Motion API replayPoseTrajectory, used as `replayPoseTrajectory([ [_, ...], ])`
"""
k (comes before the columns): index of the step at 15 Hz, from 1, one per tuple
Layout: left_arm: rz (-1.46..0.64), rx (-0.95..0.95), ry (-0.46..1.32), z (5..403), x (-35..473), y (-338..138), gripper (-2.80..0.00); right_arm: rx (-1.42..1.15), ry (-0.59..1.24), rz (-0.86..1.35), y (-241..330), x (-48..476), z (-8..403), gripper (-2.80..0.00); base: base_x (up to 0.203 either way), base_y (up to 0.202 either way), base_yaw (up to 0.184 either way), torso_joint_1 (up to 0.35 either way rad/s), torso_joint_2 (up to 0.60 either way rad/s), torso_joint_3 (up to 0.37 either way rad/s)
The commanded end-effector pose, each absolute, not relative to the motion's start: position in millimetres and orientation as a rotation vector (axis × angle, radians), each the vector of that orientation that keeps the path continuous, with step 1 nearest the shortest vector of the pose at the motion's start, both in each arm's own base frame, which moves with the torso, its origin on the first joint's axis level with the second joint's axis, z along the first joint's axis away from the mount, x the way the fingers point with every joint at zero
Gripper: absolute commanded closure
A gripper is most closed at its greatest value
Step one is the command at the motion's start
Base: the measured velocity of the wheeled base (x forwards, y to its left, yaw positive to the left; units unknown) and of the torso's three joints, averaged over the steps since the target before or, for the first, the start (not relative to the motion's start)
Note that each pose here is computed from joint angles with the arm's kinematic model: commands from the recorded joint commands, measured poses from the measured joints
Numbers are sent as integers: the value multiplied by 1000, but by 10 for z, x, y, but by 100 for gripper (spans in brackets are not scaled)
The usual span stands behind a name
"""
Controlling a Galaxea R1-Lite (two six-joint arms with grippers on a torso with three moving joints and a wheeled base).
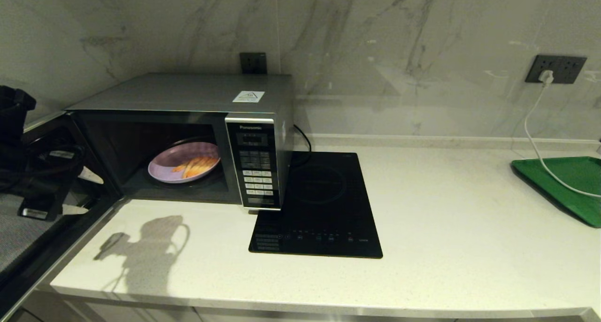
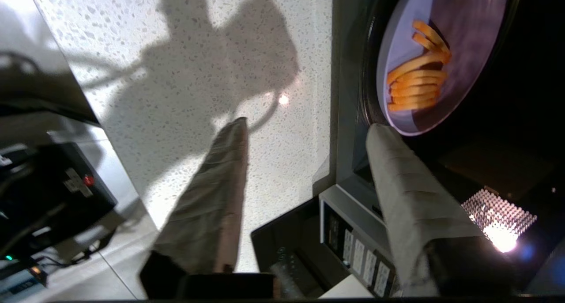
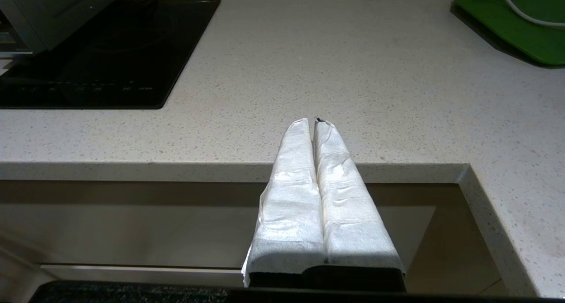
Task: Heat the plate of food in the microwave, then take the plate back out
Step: Take the plate out of the microwave
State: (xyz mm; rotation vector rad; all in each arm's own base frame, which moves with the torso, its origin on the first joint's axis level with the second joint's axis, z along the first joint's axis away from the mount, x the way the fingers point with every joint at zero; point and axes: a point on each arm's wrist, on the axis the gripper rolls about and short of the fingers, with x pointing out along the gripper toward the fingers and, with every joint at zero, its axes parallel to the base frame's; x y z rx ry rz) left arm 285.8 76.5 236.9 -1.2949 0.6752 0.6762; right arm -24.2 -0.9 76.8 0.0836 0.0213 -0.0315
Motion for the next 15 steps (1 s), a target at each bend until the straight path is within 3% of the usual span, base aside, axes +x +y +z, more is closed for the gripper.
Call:
replayPoseTrajectory([
  [1, 719, -1347, 699, 2246, 2965, 786, -280, 84, 22, -32, -9, -241, 765, 0, 0, 0, 0, 0, 0, 0],
  [9, 667, -1386, 869, 1998, 3239, 201, -280, 84, 20, -32, -9, -243, 769, 0, 0, 0, 0, 0, 0, 0],
  [15, 649, -1446, 811, 2045, 3599, 178, -280, 84, 20, -31, -9, -243, 769, 0, 0, 0, 0, 0, 0, 0],
])
